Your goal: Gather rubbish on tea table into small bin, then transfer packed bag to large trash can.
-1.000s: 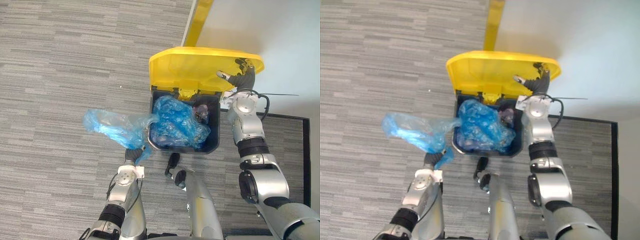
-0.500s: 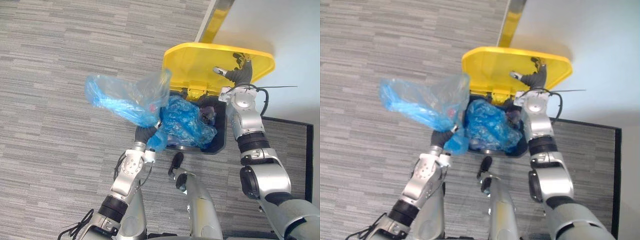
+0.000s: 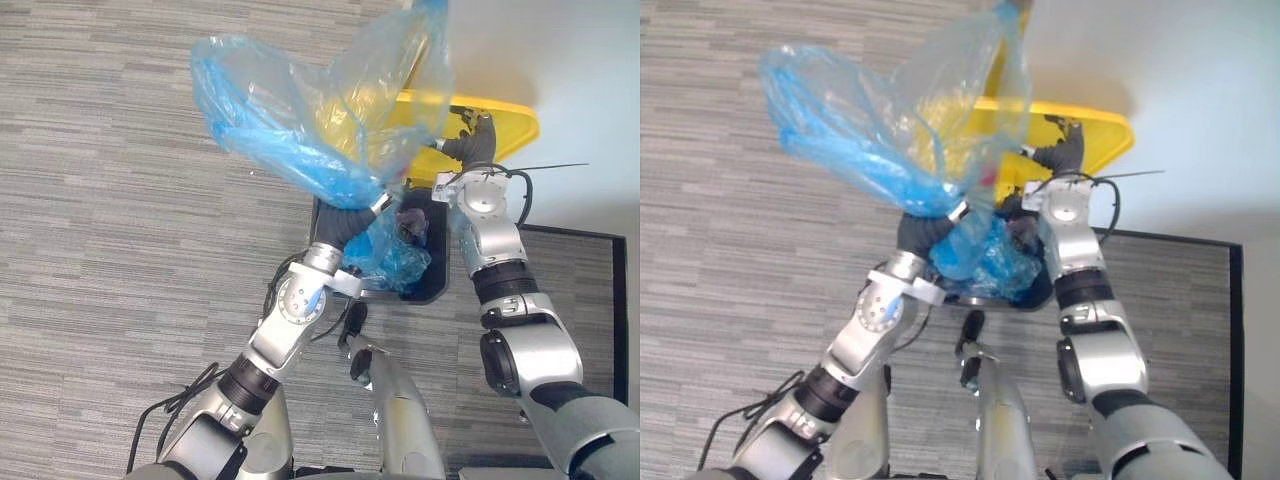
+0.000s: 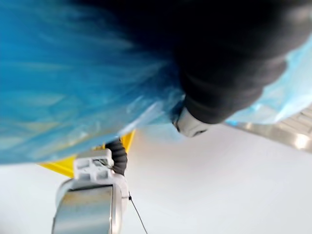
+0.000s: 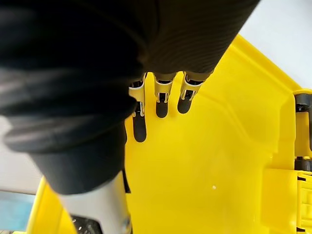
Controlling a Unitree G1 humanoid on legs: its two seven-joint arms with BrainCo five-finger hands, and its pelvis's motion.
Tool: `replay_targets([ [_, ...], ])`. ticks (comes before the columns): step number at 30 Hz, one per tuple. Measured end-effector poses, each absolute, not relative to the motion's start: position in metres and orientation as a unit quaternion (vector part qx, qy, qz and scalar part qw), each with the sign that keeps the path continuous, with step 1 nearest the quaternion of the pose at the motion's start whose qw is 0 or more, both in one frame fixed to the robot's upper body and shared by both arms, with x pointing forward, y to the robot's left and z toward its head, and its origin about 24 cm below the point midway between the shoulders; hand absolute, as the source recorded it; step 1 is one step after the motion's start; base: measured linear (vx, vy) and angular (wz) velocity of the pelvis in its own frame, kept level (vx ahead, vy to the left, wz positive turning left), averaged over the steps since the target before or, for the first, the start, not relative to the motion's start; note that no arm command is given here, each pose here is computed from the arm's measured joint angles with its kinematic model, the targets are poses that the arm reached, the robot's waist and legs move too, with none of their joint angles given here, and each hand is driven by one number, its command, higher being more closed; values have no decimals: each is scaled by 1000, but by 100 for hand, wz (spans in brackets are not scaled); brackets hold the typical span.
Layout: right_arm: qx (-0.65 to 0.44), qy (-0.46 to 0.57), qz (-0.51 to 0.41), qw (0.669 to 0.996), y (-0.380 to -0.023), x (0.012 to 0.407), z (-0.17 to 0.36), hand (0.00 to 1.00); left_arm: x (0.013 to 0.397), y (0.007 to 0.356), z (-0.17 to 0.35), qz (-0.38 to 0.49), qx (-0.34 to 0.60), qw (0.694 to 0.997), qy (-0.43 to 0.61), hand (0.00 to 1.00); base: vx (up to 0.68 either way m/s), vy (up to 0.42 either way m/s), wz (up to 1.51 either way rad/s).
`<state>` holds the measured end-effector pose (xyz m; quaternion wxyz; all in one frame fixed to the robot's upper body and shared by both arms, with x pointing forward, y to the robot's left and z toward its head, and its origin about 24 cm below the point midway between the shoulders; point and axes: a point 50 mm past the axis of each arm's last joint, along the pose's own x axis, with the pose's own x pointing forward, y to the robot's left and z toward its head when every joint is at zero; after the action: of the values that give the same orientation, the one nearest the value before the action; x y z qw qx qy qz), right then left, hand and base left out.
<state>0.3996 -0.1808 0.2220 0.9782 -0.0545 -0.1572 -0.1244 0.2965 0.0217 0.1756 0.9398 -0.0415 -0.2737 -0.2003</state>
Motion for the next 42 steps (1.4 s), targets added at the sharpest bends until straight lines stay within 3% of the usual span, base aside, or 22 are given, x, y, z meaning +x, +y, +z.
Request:
replay_targets([
  [17, -48, -243, -102, 963, -159, 390, 267, 0, 353, 39, 147, -123, 85, 976, -161, 100, 15, 7, -9],
  [18, -50, -246, -98, 963, -157, 390, 268, 0, 354, 39, 146, -127, 92, 975, -159, 0, -4, 18, -4],
  [26, -48, -278, -87, 955, -149, 383, 283, 0, 364, 50, 120, -101, 177, 974, -101, 0, 7, 11, -4],
  [42, -63, -273, -63, 958, -130, 384, 280, 0, 367, 53, 123, -72, 212, 968, -113, 0, 4, 10, 1],
])
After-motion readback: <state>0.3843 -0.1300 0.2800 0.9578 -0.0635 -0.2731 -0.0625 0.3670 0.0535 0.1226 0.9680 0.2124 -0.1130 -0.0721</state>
